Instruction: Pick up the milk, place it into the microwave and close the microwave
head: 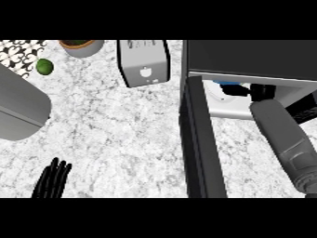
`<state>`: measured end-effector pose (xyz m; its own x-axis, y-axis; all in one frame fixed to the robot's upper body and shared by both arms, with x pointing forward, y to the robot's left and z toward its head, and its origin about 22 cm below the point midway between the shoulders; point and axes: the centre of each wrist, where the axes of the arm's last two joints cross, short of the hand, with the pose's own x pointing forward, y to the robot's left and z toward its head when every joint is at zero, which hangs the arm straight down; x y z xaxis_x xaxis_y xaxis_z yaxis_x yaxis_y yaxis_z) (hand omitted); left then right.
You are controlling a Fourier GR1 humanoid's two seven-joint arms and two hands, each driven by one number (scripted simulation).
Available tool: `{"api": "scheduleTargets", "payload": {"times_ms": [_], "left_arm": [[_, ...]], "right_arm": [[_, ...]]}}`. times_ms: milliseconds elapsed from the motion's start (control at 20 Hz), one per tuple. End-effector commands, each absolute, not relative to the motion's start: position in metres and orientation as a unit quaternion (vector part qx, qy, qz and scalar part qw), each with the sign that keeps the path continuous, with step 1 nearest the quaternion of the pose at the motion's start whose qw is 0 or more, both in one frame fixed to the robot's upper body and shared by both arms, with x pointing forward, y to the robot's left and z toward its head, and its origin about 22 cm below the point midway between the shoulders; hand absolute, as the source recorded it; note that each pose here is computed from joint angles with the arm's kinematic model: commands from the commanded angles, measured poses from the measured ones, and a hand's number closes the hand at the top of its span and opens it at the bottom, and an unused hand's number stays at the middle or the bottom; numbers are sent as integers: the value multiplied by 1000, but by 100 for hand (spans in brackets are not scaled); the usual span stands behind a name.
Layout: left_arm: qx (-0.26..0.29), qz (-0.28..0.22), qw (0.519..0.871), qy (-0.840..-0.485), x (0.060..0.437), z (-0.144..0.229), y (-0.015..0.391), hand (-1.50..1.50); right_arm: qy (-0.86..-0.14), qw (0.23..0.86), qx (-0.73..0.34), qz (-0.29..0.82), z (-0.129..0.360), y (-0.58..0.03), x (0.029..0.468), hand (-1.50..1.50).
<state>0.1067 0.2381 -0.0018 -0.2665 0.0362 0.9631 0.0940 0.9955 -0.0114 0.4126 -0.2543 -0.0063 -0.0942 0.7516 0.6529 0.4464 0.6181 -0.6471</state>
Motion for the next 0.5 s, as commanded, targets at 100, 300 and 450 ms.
{"api": "scheduleTargets", "payload": {"times_ms": [100, 300, 450], "left_arm": [[-30, -40, 605, -795, 112, -7, 240, -150], [-43, -45, 605, -794, 107, 4, 240, -150], [-38, -41, 598, -800, 117, 0, 226, -150]], "right_arm": [[-703, 507, -466, 175, 4, -267, 418, -150], [-701, 517, -455, 184, 6, -267, 419, -150], [-714, 524, -420, 199, 0, -255, 418, -150]]}}
